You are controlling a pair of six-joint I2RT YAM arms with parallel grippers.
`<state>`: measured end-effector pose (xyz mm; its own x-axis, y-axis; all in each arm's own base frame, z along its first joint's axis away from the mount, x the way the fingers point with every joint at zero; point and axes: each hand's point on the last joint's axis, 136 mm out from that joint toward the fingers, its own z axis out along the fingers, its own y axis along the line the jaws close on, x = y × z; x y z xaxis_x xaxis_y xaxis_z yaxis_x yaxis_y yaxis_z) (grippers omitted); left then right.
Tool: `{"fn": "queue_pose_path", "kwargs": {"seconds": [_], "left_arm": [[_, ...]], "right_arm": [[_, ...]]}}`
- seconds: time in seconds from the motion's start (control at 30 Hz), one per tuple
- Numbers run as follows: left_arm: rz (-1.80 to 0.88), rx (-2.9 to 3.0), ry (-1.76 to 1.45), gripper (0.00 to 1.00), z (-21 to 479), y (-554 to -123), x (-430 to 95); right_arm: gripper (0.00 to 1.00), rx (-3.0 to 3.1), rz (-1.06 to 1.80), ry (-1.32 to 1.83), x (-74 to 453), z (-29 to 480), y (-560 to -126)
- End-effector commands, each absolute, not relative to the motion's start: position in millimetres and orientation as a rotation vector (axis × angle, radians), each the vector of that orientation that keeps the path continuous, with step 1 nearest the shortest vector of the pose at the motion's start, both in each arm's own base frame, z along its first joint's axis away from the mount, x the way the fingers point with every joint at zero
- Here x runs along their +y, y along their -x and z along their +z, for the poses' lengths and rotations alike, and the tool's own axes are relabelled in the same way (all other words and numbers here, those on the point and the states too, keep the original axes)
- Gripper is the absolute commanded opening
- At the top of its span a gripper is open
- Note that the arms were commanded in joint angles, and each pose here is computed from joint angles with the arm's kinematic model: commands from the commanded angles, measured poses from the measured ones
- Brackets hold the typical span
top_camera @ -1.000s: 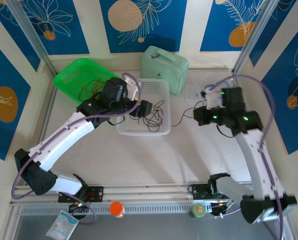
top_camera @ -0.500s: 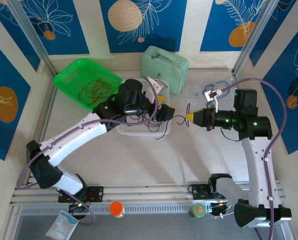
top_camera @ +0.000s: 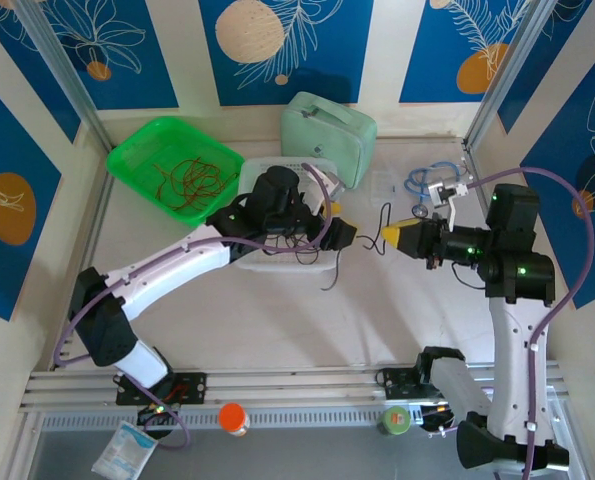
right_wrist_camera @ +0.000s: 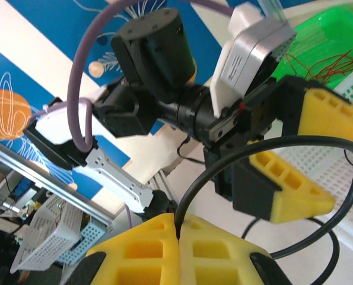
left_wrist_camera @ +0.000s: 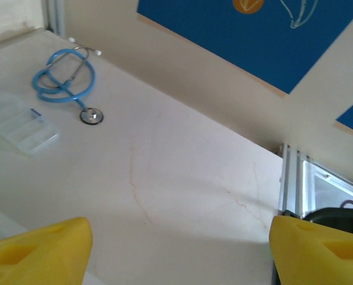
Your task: Untangle the cables
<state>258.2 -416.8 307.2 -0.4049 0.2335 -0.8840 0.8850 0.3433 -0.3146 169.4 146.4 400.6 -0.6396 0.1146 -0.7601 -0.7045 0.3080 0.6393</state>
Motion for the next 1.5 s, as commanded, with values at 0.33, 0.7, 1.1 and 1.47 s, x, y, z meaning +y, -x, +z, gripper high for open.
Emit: {"fn": "queue_pose_path", "kwargs": {"seconds": [0.33, 0.7, 1.1, 1.47], "left_arm": [[-1.202, 1.777, -1.236, 0.75, 279.5, -184.7, -454.6], [-1.133, 1.792, -1.234, 0.05, 272.2, -171.4, -444.4], [-1.061, 1.901, -1.173, 0.00, 255.1, -159.6, -403.5], [-0.881, 2.065, -1.100, 0.00, 229.6, -151.3, -340.8]], "right_arm": [[0.00, 1.866, 1.468, 0.332, 136.1, 398.0, -201.7], [0.00, 1.897, 1.443, 0.179, 126.9, 385.6, -225.6], [0.00, 1.866, 1.210, -0.182, 103.1, 371.3, -276.9], [0.00, 1.909, 0.882, -0.100, 158.2, 342.1, -339.1]]}}
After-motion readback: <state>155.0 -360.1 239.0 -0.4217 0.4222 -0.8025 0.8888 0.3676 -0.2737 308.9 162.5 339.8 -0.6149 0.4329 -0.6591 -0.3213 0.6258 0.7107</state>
